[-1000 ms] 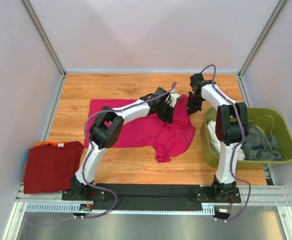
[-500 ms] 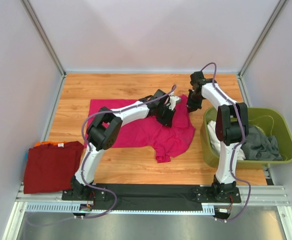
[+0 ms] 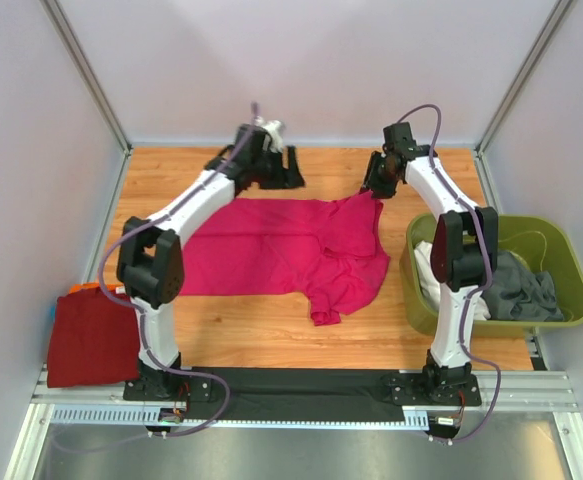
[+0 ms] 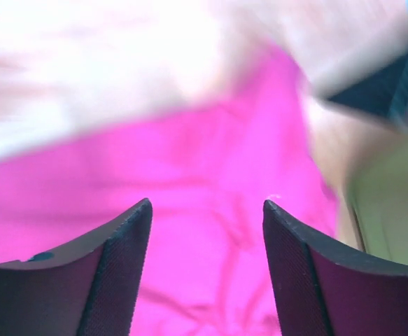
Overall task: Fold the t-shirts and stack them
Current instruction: Fold the tshirt
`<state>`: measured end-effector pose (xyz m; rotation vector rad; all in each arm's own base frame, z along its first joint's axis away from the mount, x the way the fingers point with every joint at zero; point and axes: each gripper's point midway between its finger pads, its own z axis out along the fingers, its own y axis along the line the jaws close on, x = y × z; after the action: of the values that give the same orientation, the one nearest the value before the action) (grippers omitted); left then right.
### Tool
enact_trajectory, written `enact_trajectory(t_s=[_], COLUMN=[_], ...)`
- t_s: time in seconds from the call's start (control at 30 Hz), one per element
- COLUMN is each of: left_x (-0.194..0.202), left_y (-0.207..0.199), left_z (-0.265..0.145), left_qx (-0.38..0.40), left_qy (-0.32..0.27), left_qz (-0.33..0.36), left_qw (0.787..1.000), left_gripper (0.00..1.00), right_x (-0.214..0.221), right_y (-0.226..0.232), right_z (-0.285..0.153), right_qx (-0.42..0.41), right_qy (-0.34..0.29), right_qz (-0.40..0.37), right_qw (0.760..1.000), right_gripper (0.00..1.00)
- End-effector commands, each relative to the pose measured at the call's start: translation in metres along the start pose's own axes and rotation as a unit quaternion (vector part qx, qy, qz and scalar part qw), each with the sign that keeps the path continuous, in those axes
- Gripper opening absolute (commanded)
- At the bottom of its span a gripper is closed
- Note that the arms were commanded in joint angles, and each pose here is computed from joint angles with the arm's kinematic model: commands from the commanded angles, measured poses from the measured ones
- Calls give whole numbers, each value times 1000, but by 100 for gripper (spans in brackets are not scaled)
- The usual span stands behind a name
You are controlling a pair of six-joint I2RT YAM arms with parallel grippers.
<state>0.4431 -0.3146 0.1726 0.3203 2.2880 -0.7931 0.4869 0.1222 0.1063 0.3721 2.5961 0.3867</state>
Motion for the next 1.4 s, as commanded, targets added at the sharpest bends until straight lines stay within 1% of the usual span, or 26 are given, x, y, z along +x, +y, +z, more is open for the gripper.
enact_trajectory(t_s=[0.0, 0.07, 0.1, 0.13, 0.17, 0.27, 0.37, 0.4, 0.53, 0.67, 0.77, 0.9, 0.93, 1.0, 1.03, 1.1, 1.13, 1.17, 1.37], left_x=[-16, -14, -5, -2, 1, 16, 33, 37, 47, 56, 67, 75, 77, 80, 82, 85, 86, 88, 94], left_y=[78, 112, 128, 139, 160, 200, 227, 236, 248, 267, 278, 286, 288, 291, 292, 295, 296, 297, 302], left_z=[-24, -32, -33, -36, -44, -54, -56, -55, -53, -56, -55, -56, -58, -59, -60, -60, -61, -60, -66], left_qx=[-118, -149, -167, -179, -206, -244, -273, -287, -306, -347, -362, -372, -376, -382, -384, -387, -390, -390, -409], left_qy=[-32, -35, -29, -30, -32, -24, -5, 0, 17, 23, 33, 41, 44, 46, 48, 51, 52, 54, 64], left_qz=[-110, -149, -163, -175, -197, -235, -257, -255, -257, -262, -277, -290, -297, -304, -308, -315, -318, -319, -327], left_qw=[986, 977, 972, 968, 958, 941, 927, 923, 917, 900, 890, 881, 877, 872, 869, 865, 862, 862, 849], left_gripper=[70, 68, 67, 67, 67, 64, 62, 62, 60, 56, 54, 51, 51, 50, 49, 49, 49, 49, 48], right_x=[-33, -29, -25, -21, -19, -7, 6, 11, 19, 19, 23, 25, 26, 25, 26, 28, 28, 30, 39], right_y=[26, 16, 12, 4, -6, -25, -43, -47, -49, -48, -50, -44, -43, -42, -42, -42, -43, -45, -54], right_z=[2, 15, 17, 21, 21, 24, 29, 32, 39, 44, 51, 55, 56, 58, 59, 59, 59, 58, 44], right_qx=[-48, -26, -13, 4, 26, 64, 98, 104, 103, 101, 104, 84, 82, 78, 78, 78, 82, 86, 103], right_qy=[-42, -33, -25, -20, -18, -5, 15, 24, 37, 38, 46, 50, 50, 48, 49, 52, 53, 55, 56], right_qz=[15, 17, 18, 18, 14, 8, 15, 18, 22, 26, 30, 39, 39, 42, 44, 47, 48, 50, 53], right_qw=[998, 999, 999, 1000, 999, 998, 995, 994, 994, 994, 993, 994, 995, 995, 995, 994, 994, 994, 992], right_gripper=[40, 38, 38, 39, 41, 44, 44, 44, 42, 40, 39, 31, 26, 22, 16, 11, 4, 0, 0])
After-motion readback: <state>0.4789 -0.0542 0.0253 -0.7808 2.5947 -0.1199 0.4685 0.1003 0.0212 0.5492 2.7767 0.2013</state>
